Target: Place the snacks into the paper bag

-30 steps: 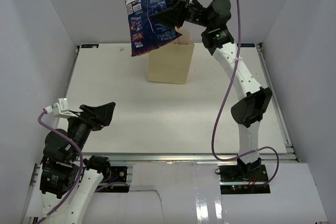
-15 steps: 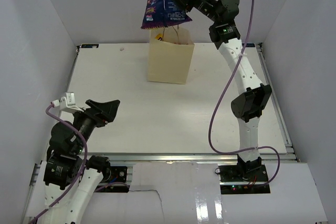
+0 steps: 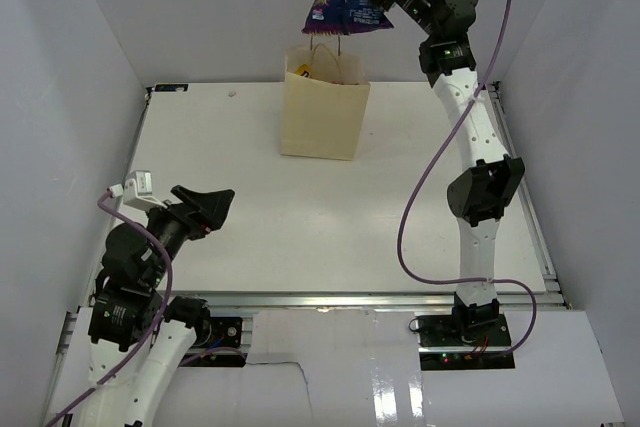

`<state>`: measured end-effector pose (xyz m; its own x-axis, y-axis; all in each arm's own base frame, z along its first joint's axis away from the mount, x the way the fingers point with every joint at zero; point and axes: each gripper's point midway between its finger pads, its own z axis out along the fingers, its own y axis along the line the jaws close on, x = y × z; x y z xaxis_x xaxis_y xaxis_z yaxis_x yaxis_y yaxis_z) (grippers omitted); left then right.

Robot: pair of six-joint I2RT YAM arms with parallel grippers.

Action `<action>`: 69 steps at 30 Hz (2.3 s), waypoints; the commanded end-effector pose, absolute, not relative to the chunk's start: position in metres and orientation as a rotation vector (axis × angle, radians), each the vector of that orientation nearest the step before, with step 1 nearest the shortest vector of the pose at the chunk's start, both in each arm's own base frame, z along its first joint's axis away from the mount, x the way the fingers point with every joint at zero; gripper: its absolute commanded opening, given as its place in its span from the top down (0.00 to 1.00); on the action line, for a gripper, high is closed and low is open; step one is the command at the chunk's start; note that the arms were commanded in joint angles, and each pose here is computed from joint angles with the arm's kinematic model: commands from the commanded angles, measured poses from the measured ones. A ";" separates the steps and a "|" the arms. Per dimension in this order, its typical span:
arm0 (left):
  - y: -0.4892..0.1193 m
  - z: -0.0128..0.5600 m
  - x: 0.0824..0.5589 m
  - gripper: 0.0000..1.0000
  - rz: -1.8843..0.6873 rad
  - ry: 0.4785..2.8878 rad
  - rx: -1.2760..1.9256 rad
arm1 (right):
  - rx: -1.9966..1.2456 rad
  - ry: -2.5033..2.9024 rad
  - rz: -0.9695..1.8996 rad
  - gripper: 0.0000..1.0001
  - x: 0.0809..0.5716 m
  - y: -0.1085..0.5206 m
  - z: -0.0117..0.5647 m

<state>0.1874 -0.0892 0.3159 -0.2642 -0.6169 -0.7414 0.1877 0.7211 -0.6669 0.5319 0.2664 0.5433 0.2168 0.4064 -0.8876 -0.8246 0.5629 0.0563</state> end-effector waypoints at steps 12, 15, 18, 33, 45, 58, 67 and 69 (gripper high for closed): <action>-0.102 0.307 0.193 0.07 -0.857 1.706 -0.318 | -0.602 0.819 0.731 0.92 0.528 0.253 0.567; -0.103 0.306 0.193 0.07 -0.861 1.712 -0.315 | -0.655 0.826 0.710 0.92 0.528 0.258 0.557; -0.103 0.306 0.191 0.07 -0.866 1.706 -0.314 | -0.742 0.802 0.645 0.92 0.526 0.269 0.548; -0.105 0.303 0.189 0.07 -0.878 1.708 -0.310 | -1.006 0.728 0.516 0.92 0.506 0.292 0.518; -0.107 0.303 0.188 0.07 -0.890 1.704 -0.302 | -1.159 0.696 0.511 0.92 0.490 0.305 0.494; -0.109 0.298 0.187 0.07 -0.908 1.701 -0.302 | -1.268 0.746 0.604 0.92 0.468 0.315 0.456; -0.111 0.298 0.189 0.07 -0.914 1.701 -0.288 | -1.378 0.817 0.673 0.92 0.439 0.336 0.409; -0.111 0.297 0.189 0.07 -0.916 1.699 -0.289 | -1.401 0.844 0.692 0.90 0.431 0.344 0.397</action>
<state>0.1884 -0.1084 0.2938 -0.3466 -0.6125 -0.7104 0.2364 0.6759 -0.6980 0.4724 0.3366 0.3358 0.3733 -0.1346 -0.9179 -0.9140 0.1164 -0.3887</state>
